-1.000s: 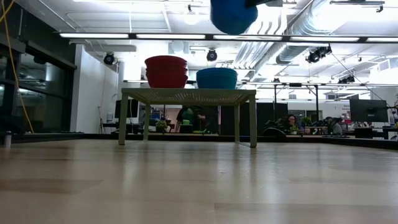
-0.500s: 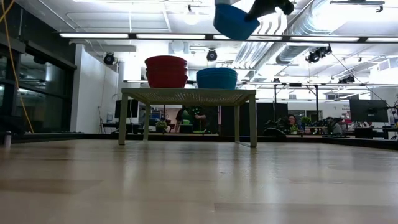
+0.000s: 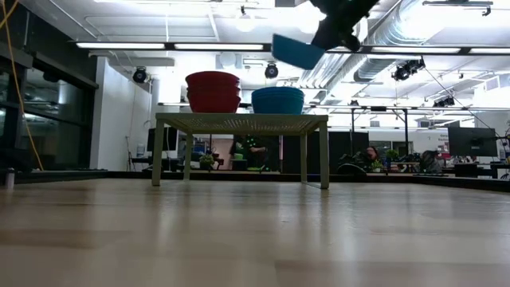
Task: Pick & Place Mini bowls
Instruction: Stack the blue bowl on top of the stacked blue bowls on the shelf
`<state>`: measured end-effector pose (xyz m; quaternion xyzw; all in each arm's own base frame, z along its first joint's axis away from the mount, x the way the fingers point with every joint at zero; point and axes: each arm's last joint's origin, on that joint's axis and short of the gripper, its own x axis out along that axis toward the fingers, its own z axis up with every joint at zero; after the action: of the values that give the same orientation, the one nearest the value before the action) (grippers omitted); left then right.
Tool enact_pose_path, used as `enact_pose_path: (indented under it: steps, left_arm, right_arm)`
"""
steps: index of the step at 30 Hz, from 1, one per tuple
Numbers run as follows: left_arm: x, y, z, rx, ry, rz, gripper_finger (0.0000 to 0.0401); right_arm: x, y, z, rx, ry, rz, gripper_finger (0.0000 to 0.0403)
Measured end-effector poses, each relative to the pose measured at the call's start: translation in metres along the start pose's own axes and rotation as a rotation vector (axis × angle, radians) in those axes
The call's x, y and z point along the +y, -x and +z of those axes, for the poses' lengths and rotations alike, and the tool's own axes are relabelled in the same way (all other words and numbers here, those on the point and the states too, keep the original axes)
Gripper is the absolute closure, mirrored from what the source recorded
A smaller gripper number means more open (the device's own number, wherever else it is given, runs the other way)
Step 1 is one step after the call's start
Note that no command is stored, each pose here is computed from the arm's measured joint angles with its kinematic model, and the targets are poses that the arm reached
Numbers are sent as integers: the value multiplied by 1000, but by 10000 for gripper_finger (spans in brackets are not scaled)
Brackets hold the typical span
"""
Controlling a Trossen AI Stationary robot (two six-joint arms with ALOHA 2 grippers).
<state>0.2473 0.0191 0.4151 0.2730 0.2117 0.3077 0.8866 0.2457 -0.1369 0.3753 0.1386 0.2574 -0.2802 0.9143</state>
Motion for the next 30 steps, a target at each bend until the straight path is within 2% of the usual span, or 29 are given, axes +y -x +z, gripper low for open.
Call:
enact_pose_path:
  steps: [7,14,21,30]
  left_arm:
    - [-10,8,-33,19,77,-12,204]
    - [-6,29,-66,0,159,-14,204]
    - [-4,51,-100,-101,276,1,204]
    - [-14,62,-139,-136,358,-3,204]
  right_arm:
    - [-13,-35,29,144,-29,42,402]
    - [-23,-65,45,300,-22,47,402]
    - [-27,-89,47,355,-24,39,402]
    - [-28,-100,41,389,-76,18,403]
